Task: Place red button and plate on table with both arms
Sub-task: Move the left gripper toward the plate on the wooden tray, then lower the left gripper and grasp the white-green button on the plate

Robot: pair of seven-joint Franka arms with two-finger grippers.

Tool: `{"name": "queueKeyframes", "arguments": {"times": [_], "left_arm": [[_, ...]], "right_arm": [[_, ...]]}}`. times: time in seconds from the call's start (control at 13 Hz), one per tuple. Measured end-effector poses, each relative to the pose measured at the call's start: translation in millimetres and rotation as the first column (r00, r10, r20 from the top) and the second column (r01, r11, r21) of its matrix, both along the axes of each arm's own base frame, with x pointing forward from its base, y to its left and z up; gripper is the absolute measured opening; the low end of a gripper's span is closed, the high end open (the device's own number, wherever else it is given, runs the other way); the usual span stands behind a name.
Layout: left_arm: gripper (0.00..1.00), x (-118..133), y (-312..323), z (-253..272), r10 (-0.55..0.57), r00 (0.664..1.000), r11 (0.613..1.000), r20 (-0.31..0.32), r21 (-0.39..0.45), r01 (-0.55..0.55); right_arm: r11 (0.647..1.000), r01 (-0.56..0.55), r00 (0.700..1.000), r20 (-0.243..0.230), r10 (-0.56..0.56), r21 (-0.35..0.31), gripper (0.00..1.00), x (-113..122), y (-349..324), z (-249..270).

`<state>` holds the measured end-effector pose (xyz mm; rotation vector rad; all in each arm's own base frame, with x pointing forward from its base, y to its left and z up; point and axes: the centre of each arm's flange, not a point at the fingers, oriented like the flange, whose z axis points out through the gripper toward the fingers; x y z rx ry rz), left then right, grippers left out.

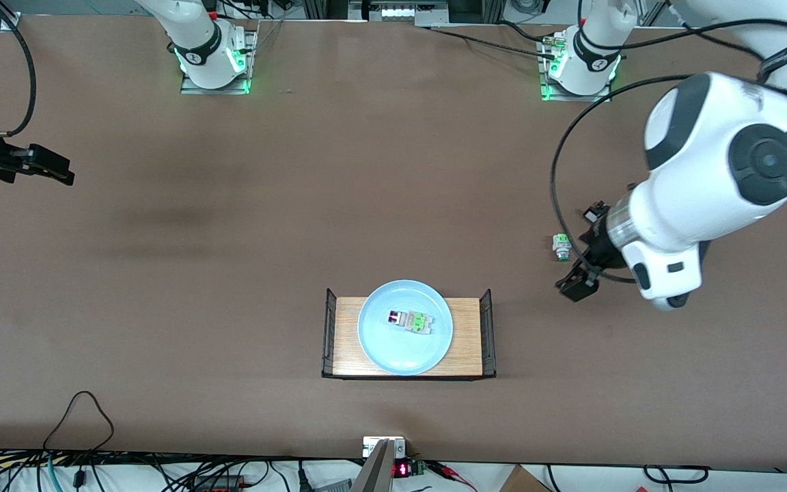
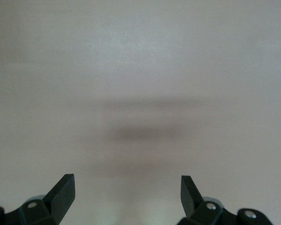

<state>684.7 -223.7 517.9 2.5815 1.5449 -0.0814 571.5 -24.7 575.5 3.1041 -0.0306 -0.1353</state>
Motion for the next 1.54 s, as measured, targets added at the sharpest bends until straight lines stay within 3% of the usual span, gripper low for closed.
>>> {"name": "queueKeyframes", "arguments": {"times": [0.31, 0.69, 1.08, 1.54], "left_arm": [[1.0, 10, -62, -30, 0.083, 0.992, 0.996, 0.094, -0.021, -0.081], [1.0, 3, -127, -45, 0.117, 0.975, 0.993, 0.189, -0.004, -0.119], [1.0, -10, -196, -79, 0.147, 0.933, 0.988, 0.329, 0.001, -0.156], [1.0, -11, -230, -135, 0.132, 0.916, 0.99, 0.378, 0.002, -0.143]], "right_arm": [[1.0, 0.0, 1.0, 0.0, 0.0, 0.0, 1.0, 0, 0, 0], [1.0, 0.001, 1.0, 0.0, -0.001, 0.0, 1.0, 0, 0, 0], [1.0, 0.002, 1.0, 0.0, -0.002, 0.0, 1.0, 0, -1, 0], [1.0, 0.003, 1.0, 0.001, -0.003, 0.0, 1.0, 0, -1, 0]]}}
